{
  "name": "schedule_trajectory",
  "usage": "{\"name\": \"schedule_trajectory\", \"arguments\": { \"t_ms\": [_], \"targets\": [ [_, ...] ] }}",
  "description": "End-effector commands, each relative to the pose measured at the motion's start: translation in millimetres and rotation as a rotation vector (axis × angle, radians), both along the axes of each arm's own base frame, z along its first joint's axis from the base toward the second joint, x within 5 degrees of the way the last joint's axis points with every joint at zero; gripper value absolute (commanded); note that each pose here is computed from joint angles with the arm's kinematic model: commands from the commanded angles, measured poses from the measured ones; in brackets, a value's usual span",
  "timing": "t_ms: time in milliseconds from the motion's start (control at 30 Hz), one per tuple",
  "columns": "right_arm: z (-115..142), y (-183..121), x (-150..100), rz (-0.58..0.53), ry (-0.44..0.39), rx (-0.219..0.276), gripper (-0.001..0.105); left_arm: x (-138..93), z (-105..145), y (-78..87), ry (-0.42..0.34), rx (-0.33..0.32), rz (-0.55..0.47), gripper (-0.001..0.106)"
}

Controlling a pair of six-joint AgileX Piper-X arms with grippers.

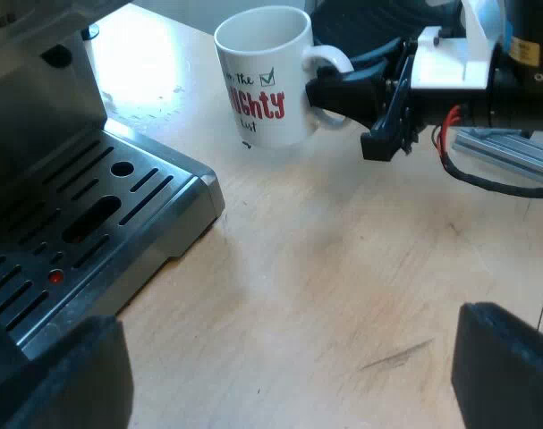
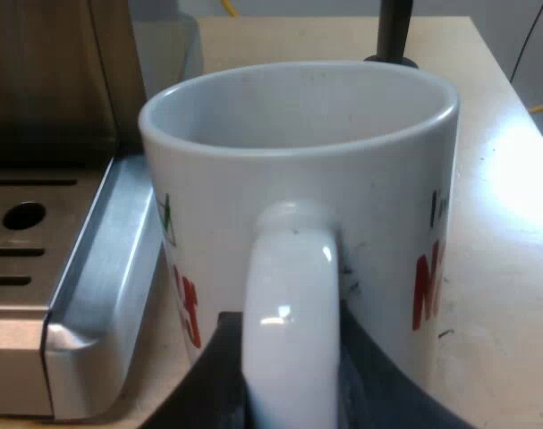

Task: Remove mug from coffee machine

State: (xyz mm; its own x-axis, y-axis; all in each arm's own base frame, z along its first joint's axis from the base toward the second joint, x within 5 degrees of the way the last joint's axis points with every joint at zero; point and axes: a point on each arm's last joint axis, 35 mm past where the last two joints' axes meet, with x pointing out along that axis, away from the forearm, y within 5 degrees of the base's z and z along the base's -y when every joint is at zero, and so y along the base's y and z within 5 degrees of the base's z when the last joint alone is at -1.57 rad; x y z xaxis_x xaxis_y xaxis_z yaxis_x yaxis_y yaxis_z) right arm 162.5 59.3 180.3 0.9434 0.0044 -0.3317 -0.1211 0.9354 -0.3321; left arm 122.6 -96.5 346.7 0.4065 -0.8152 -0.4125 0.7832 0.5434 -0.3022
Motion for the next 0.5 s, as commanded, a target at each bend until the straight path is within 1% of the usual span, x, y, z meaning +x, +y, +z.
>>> {"name": "schedule_trajectory", "arguments": {
  "t_ms": [33,67,100,167,267,333,433,500],
  "targets": [
    [11.5,-6.9,10.7,0.016,-0.083,-0.011,0.000,1.0,3.7,-1.0,-0.028,-0.001,0.003,0.087],
    [11.0,-8.2,11.7,0.020,-0.086,-0.016,0.000,0.9,3.7,-1.0,-0.028,-0.001,0.003,0.087],
    [8.0,-10.1,13.6,0.073,-0.110,-0.018,0.000,0.9,3.7,-1.0,-0.028,-0.001,0.003,0.087],
    [4.7,-10.8,14.2,0.110,-0.139,-0.018,0.000,0.9,3.7,-1.0,-0.028,-0.001,0.003,0.087],
    [-2.0,-11.1,13.6,0.117,-0.178,-0.006,0.000,0.9,3.7,-1.0,-0.028,-0.001,0.003,0.087],
    [-8.0,-10.9,13.7,0.120,-0.177,-0.005,0.000,0.9,3.7,-1.0,-0.028,-0.001,0.003,0.087],
    [-17.3,-9.9,17.1,0.120,-0.154,-0.011,0.000,0.9,3.7,-1.0,-0.028,-0.001,0.003,0.087],
    [-19.0,-8.8,20.9,0.117,-0.183,-0.004,0.000,0.9,3.5,-0.9,-0.027,0.000,0.003,0.087]
  ]
}}
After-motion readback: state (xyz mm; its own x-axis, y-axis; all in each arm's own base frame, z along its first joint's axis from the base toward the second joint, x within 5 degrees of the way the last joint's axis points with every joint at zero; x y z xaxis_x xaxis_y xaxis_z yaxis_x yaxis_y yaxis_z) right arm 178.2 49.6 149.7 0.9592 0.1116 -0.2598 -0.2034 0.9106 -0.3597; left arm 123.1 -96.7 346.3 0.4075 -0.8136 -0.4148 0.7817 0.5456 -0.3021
